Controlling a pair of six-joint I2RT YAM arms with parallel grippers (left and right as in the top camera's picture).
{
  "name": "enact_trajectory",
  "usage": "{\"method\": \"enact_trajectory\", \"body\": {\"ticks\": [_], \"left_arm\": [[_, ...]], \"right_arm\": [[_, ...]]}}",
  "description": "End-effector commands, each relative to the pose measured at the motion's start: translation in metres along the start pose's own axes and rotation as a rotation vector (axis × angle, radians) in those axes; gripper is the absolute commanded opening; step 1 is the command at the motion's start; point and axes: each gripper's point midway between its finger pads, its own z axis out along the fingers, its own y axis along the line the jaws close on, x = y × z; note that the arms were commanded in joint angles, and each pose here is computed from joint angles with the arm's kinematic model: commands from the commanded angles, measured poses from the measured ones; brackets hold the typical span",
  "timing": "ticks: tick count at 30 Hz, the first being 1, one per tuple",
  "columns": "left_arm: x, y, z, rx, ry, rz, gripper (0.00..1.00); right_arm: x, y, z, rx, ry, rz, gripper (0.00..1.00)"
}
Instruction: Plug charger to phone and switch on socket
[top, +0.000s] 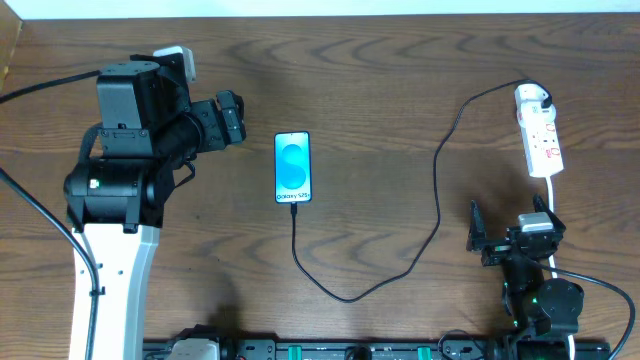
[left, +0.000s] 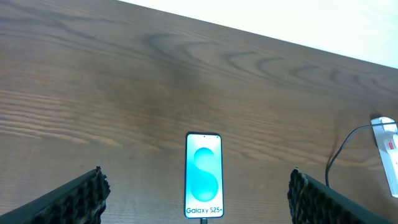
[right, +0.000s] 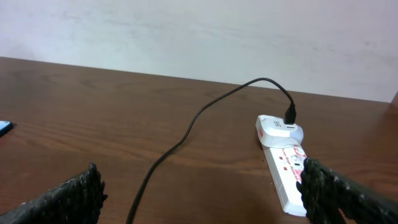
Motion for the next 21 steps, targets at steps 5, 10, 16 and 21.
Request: {"method": "enact_trajectory", "body": {"ticks": [5,10,16,21], "left_arm": [[-0.001,0.001,-0.002,-0.004,-0.004,-0.008,0.93],[0.002,0.002,-0.002,-0.008,0.010,-0.010,0.93],[0.010,0.009,-0.017,-0.040,-0.043,-0.003,0.93],[0.016,0.013,-0.020,-0.007,-0.266,0.042,0.93]], "right_arm": [[0.001,0.000,0.000,0.002,-0.001,0.011,0.99],[0.001,0.000,0.000,0.002,-0.001,0.011,0.99],[0.001,0.000,0.000,0.002,-0.001,0.011,0.99],[0.001,0.000,0.000,0.002,-0.001,0.011,0.99]]}}
